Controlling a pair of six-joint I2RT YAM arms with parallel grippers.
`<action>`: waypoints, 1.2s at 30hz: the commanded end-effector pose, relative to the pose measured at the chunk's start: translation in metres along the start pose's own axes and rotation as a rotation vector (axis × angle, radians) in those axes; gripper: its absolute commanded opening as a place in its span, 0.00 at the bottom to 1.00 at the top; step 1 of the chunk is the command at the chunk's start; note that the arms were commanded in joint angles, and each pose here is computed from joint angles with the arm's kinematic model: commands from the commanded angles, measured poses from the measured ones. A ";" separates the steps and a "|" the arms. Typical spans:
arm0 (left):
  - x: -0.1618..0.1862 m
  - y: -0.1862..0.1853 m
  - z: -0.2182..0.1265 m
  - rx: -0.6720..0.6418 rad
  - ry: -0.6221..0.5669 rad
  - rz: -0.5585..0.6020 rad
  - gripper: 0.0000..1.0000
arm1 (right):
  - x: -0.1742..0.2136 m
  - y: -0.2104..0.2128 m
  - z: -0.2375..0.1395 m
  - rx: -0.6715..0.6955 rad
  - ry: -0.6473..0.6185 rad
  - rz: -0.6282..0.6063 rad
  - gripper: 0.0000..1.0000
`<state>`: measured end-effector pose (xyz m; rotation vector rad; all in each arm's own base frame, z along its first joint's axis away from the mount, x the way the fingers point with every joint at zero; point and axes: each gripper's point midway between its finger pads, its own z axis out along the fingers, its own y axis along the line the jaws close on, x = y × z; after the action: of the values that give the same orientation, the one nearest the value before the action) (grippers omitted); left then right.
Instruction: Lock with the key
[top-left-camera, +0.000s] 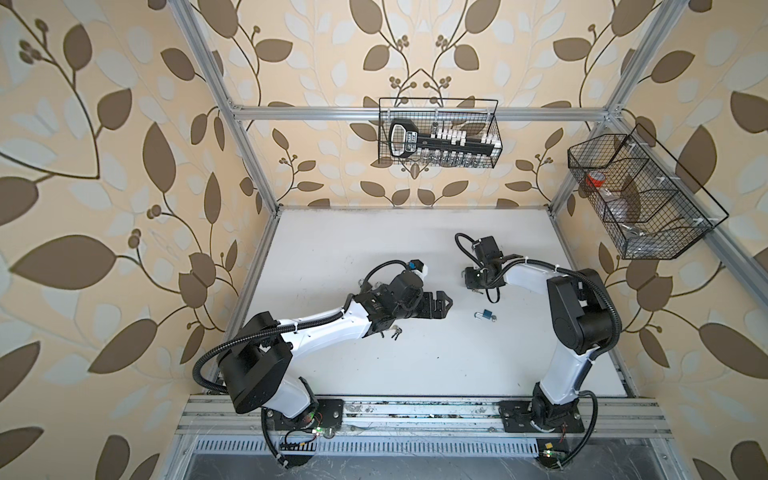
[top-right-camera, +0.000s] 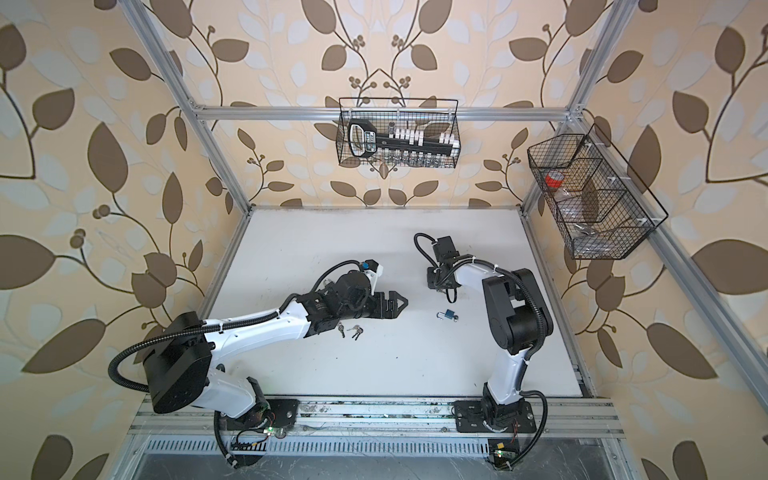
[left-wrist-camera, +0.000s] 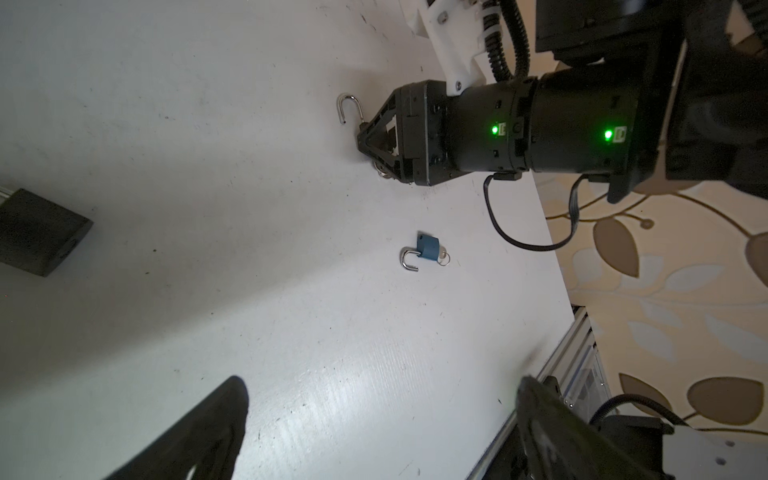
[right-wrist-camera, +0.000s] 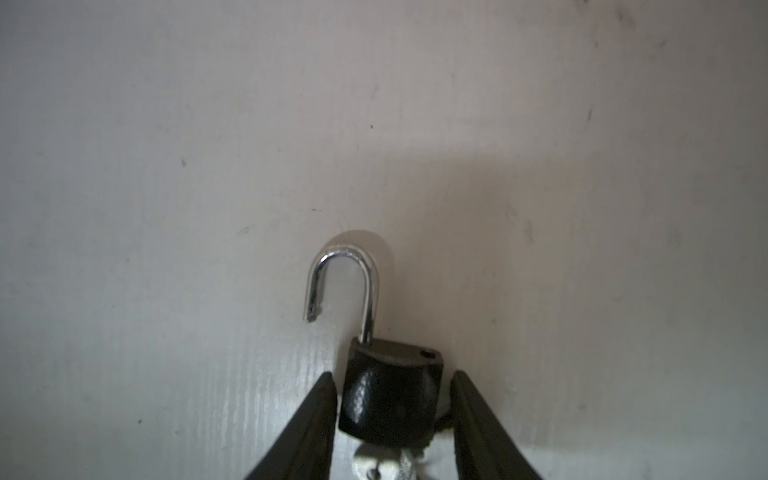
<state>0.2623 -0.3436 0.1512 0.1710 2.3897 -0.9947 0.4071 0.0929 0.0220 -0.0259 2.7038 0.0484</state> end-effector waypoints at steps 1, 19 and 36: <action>-0.016 -0.015 -0.005 0.050 -0.037 0.010 0.99 | 0.003 0.001 0.006 0.013 0.036 -0.023 0.44; -0.035 -0.004 -0.040 0.011 -0.133 -0.020 0.99 | -0.008 0.006 -0.025 -0.023 -0.063 0.022 0.21; -0.083 -0.017 -0.146 0.166 -0.132 0.107 0.89 | -0.009 0.139 -0.220 -0.518 -0.460 -0.398 0.00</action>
<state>0.2815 -0.2458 0.2529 0.1340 2.2442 -1.0737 0.3430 0.1926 0.2059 -0.4168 2.1935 0.4934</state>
